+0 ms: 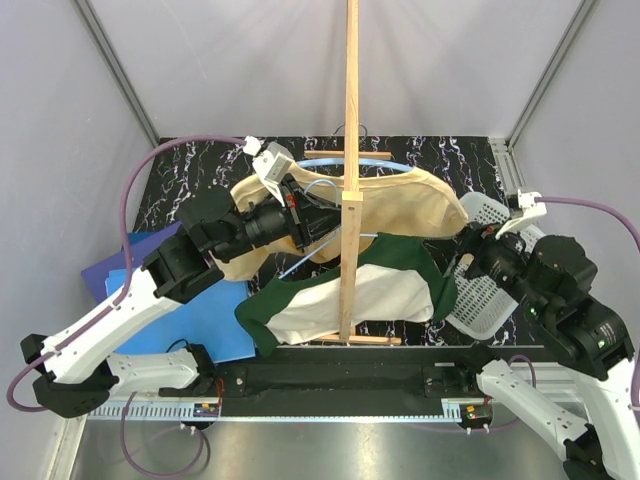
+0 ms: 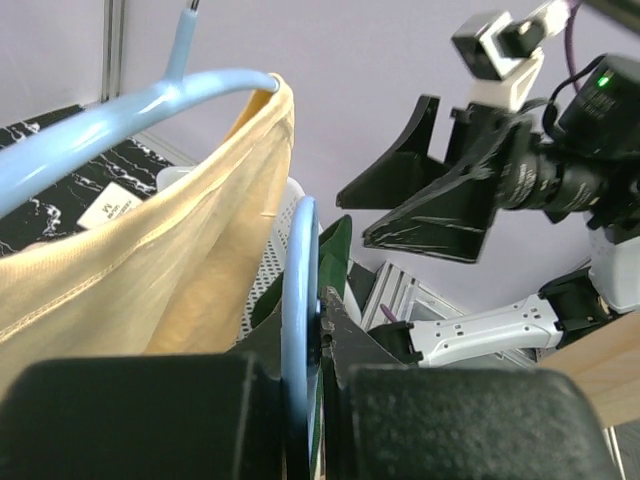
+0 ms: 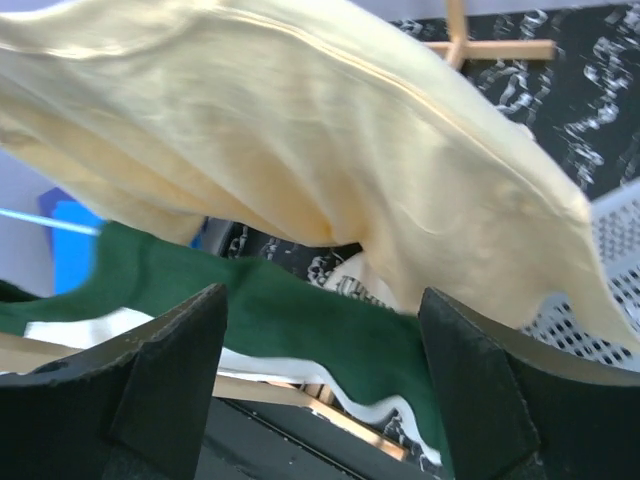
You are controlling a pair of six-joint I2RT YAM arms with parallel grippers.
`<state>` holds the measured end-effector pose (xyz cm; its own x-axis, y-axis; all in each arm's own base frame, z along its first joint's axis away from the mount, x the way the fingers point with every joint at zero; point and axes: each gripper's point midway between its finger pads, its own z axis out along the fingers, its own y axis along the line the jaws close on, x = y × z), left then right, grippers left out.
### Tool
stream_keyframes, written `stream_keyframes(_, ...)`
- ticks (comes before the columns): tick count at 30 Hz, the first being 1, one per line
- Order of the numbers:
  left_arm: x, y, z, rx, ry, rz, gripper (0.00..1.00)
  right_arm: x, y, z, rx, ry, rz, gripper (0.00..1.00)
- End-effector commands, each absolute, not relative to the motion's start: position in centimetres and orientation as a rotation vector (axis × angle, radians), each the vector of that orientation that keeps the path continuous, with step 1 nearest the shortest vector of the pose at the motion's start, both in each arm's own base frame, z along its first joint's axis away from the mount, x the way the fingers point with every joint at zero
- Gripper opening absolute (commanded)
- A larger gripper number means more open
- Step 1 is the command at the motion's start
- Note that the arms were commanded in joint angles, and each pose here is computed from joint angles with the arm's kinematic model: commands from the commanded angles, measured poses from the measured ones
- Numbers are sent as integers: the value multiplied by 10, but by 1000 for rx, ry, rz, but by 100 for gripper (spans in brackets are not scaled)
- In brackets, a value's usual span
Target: Remove the t-shirt from the hanger
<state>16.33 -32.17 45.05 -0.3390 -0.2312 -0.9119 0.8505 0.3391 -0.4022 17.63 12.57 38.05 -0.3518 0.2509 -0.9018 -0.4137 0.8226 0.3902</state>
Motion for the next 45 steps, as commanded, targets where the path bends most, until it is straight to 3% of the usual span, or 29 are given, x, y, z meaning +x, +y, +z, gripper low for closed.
stream_keyframes(1,155,-314,502,613,1355,-1274,0,173,96,370,27,1787,596,82)
stream_keyframes(6,154,-311,502,664,1355,-1254,0,152,89,382,84,1633,717,68)
stream_keyframes(11,151,-307,505,704,1335,-1270,0,150,93,378,40,1584,740,64)
stream_keyframes(16,151,-304,504,746,1331,-1284,0,146,101,372,-11,1539,784,54)
stream_keyframes(29,145,-296,510,788,1312,-1372,0,160,115,346,-80,1583,766,59)
stream_keyframes(32,144,-296,510,790,1312,-1383,0,160,123,345,-108,1584,797,49)
stream_keyframes(33,145,-297,509,788,1315,-1383,0,160,124,343,-114,1587,799,39)
stream_keyframes(42,148,-291,509,762,1325,-1368,0,160,119,349,-98,1554,787,2)
stream_keyframes(45,151,-290,507,747,1336,-1366,0,162,113,355,-63,1542,766,0)
